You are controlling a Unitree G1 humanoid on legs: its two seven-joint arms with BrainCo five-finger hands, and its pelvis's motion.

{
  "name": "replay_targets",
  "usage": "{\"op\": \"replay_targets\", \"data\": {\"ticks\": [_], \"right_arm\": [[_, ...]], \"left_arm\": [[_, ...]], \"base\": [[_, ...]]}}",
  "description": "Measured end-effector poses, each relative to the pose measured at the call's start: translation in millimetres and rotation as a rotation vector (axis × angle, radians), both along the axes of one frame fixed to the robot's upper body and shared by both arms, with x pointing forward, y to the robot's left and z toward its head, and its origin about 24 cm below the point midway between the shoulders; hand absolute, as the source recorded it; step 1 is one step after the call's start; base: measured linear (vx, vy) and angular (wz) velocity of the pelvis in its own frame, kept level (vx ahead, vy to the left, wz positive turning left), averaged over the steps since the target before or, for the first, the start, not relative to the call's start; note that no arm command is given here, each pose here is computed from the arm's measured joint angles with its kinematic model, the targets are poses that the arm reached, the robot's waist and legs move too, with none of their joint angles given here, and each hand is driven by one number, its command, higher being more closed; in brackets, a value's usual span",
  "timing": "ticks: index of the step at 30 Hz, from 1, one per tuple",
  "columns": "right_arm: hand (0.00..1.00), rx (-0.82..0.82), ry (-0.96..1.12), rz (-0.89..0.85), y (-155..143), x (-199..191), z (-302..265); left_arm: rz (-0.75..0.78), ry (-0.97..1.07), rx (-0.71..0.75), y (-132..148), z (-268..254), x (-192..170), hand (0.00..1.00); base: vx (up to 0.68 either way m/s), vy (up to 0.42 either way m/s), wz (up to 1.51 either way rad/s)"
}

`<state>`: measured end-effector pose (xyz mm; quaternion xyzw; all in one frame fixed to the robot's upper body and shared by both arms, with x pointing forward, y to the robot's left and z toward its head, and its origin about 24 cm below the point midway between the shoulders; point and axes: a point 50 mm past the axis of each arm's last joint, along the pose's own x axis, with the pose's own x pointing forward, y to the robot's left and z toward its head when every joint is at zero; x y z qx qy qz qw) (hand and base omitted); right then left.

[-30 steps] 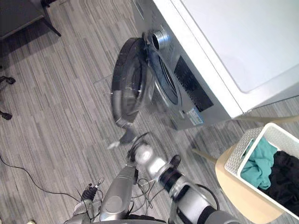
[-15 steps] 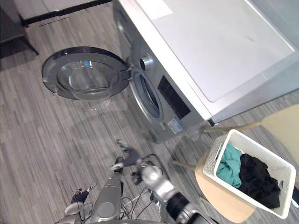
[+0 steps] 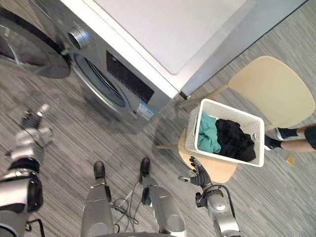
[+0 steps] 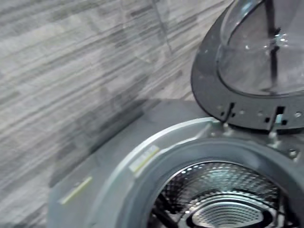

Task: Pick up the laundry basket with both hands and put the clothes into the washing machine.

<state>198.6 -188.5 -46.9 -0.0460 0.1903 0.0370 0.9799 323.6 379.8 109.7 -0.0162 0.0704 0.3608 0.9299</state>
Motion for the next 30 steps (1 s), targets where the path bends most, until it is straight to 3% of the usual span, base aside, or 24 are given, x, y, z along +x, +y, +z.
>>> {"op": "replay_targets", "data": {"ticks": [5,9,17,23,30], "right_arm": [[0.00,0.081,-0.055,-0.089,-1.3,3.0,9.2],[0.00,0.103,-0.058,-0.144,-8.9,-1.3,9.4],[0.00,0.161,-0.090,-0.189,-6.7,-4.3,12.6],[0.00,0.195,-0.129,-0.258,-6.9,-12.2,19.5],[0.00,0.195,-0.127,-0.285,-7.8,-27.6,21.7]], "left_arm": [[0.063,-0.249,-0.124,17.2,56.3,5.5,0.00],[0.068,-0.345,-0.118,22.3,89.5,7.7,0.00],[0.071,-0.451,-0.195,18.6,109.9,12.8,0.00],[0.078,-0.667,-0.394,8.2,138.2,18.4,0.00],[0.083,-0.852,-0.413,9.5,169.3,8.1,0.00]], "base": [[0.05,-0.001,-0.09],[0.09,0.033,0.00],[0.07,0.031,0.04],[0.04,0.032,-0.03],[0.06,0.028,-0.07]]}}
